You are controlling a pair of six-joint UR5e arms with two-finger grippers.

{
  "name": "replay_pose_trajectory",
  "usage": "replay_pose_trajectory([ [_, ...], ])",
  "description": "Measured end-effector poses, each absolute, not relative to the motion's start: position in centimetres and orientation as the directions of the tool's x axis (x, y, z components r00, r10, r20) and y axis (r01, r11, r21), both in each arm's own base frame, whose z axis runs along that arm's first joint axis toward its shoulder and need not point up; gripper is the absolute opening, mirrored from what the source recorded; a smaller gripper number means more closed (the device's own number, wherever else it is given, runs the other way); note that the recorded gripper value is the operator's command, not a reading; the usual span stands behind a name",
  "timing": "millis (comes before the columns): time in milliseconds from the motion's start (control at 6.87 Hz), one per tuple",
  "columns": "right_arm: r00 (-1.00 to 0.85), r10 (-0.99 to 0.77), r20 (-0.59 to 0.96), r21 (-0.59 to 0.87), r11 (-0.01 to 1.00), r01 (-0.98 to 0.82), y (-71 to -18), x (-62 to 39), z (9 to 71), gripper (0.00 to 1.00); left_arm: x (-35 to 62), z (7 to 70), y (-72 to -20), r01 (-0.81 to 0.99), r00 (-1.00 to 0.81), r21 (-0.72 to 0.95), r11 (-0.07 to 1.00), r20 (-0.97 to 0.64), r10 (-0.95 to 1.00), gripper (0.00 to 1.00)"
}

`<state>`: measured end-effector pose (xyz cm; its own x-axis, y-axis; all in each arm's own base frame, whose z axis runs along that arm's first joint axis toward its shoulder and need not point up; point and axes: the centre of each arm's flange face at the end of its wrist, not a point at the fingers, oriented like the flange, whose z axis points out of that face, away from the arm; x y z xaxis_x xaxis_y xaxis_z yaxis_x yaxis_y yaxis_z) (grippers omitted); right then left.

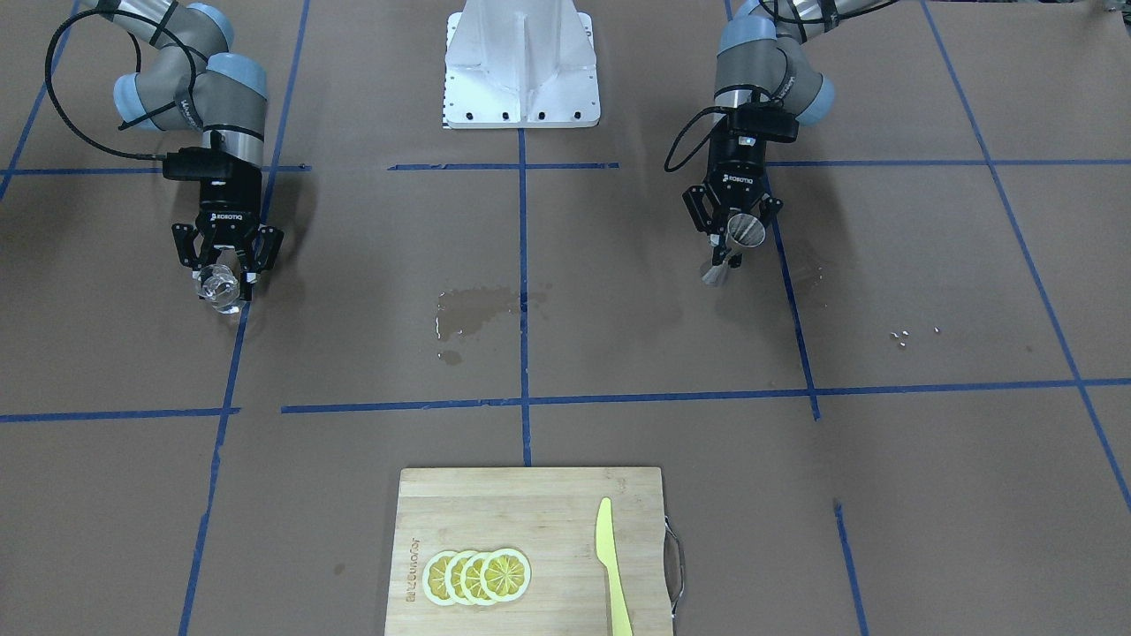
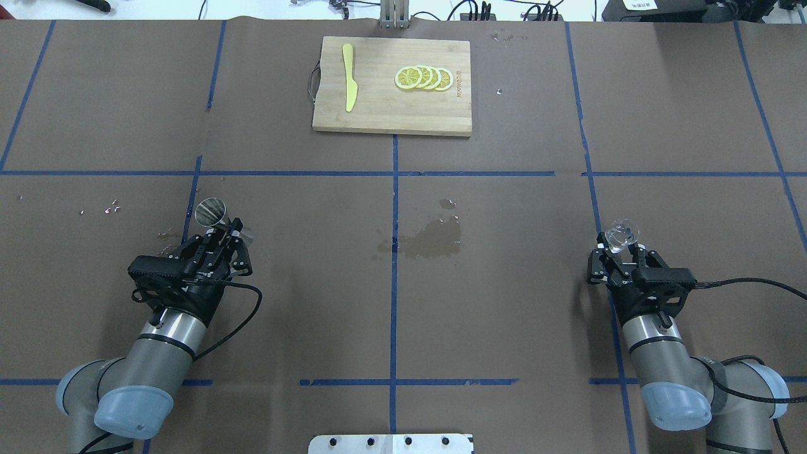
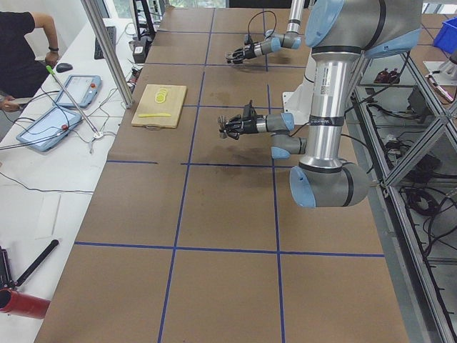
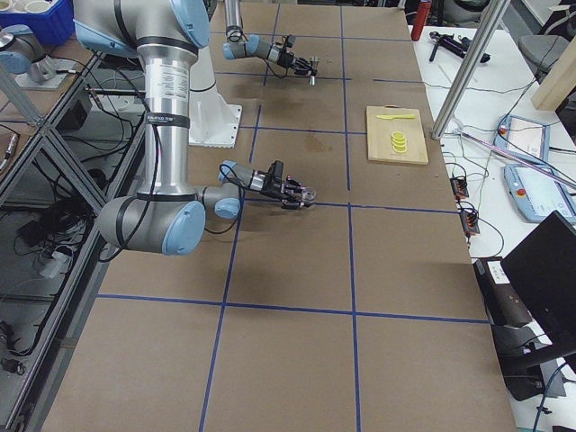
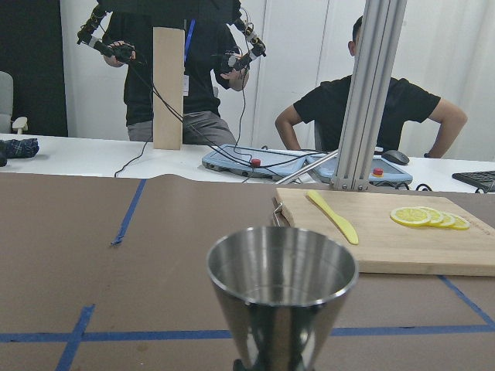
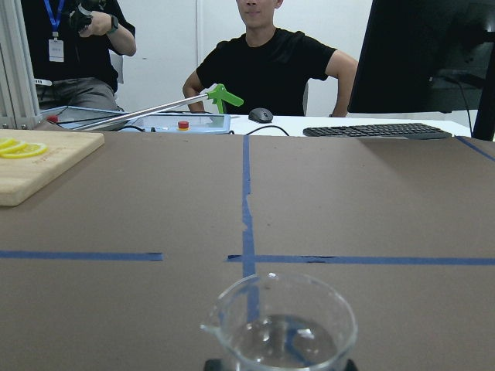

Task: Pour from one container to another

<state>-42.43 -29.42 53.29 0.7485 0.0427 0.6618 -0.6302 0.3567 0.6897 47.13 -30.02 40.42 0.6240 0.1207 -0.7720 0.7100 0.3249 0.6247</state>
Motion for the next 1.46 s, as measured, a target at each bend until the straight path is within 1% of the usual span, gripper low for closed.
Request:
replay_pose_trajectory([
  [146, 0.749, 0.029, 0.662, 0.694, 0.355, -0.627, -29.8, -42.2, 51.5, 0.17, 47.4, 40.0, -29.9, 0.702, 0.631, 0.634, 0.324, -0.765, 0.130, 0.00],
  [291, 0.749, 0.013, 0.662, 0.699, 0.351, -0.623, -30.1, -41.9, 49.5, 0.12, 47.9, 38.7, -29.9, 0.695, 0.636, 0.644, 0.319, -0.758, 0.146, 0.00],
  [728, 0.740, -0.041, 0.671, 0.709, 0.328, -0.625, -30.9, -43.5, 43.1, 0.08, 50.9, 33.2, -29.9, 0.695, 0.612, 0.641, 0.326, -0.765, 0.201, 0.00],
  [873, 0.741, -0.059, 0.669, 0.716, 0.319, -0.620, -31.0, -44.1, 41.2, 0.08, 51.7, 31.4, -29.9, 0.680, 0.618, 0.658, 0.323, -0.751, 0.230, 0.00],
  [1165, 0.754, -0.102, 0.648, 0.743, 0.302, -0.598, -30.8, -43.7, 37.4, 0.12, 53.1, 29.3, -29.7, 0.635, 0.631, 0.695, 0.338, -0.719, 0.293, 0.00],
  [1310, 0.755, -0.119, 0.645, 0.749, 0.297, -0.593, -30.6, -43.6, 35.8, 0.14, 53.8, 28.4, -29.7, 0.610, 0.647, 0.721, 0.329, -0.693, 0.319, 0.00],
  [1456, 0.761, -0.136, 0.635, 0.759, 0.292, -0.581, -30.5, -44.1, 34.0, 0.14, 54.9, 27.8, -29.8, 0.597, 0.657, 0.734, 0.322, -0.679, 0.328, 0.00],
])
